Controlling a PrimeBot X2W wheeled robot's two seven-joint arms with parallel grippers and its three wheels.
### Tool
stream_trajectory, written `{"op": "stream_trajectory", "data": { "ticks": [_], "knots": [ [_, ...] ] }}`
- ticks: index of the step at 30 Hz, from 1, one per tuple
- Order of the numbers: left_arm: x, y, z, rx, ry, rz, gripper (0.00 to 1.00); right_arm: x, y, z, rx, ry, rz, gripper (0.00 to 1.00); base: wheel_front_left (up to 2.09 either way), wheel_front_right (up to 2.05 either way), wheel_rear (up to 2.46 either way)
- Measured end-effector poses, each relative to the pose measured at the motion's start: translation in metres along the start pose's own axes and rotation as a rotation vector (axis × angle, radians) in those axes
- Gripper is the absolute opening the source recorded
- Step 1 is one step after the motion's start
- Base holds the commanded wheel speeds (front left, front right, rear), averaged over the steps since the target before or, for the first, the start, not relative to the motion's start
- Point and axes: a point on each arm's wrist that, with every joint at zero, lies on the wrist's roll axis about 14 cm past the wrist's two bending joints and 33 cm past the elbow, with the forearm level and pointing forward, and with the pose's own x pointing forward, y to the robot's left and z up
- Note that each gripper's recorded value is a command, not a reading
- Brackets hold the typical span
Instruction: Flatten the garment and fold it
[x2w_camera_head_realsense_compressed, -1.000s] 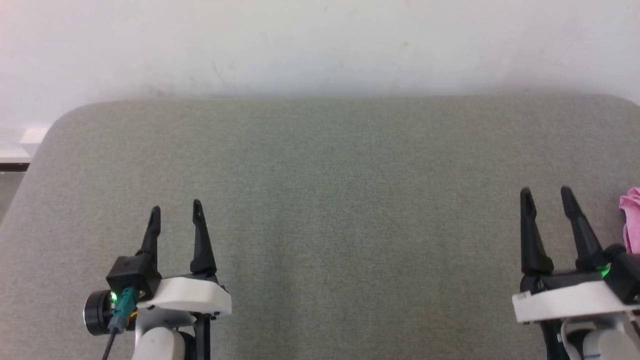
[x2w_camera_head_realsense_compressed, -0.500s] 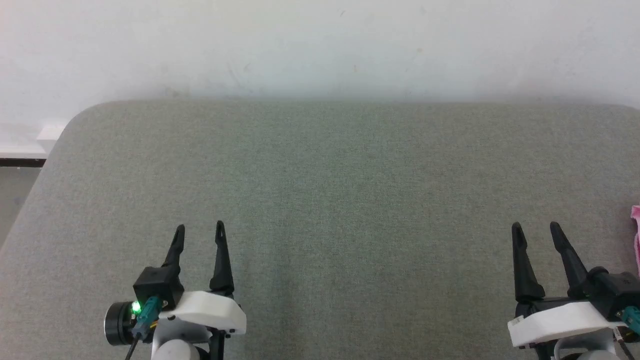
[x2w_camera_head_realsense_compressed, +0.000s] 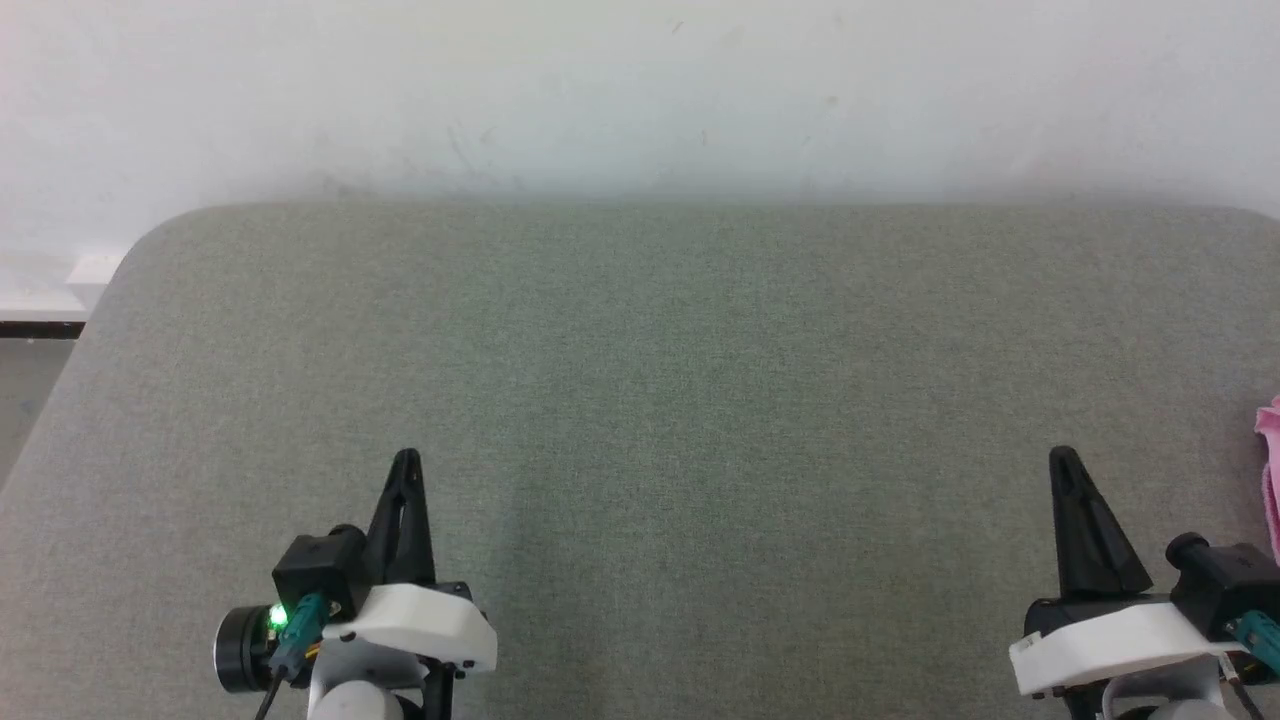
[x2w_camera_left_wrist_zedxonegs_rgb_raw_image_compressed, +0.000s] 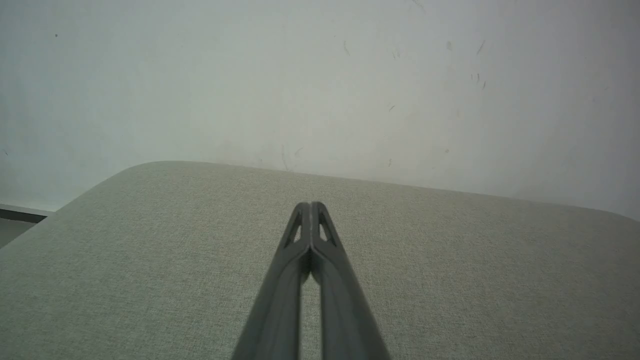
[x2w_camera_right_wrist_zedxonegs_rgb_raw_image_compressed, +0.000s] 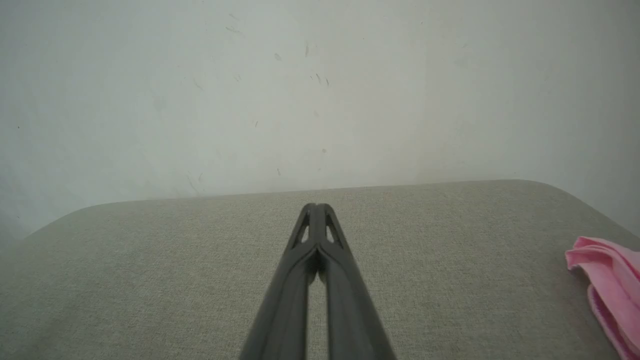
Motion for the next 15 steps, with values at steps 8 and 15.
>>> {"op": "stream_trajectory", "data": {
  "ticks": [8, 15],
  "knots": [
    [0.0010, -0.0007, 0.0012, 0.002, 0.003, -0.003, 0.00, -0.0002, 0.0012, -0.0011, -0.007, 0.011, 0.004, 0.00, 0.00, 0.00, 0.00],
    [0.0019, -0.0019, 0.0022, 0.008, 0.008, -0.012, 0.00, -0.0003, 0.0018, -0.0018, -0.015, 0.022, 0.008, 0.00, 0.00, 0.00, 0.00]
  ]
}}
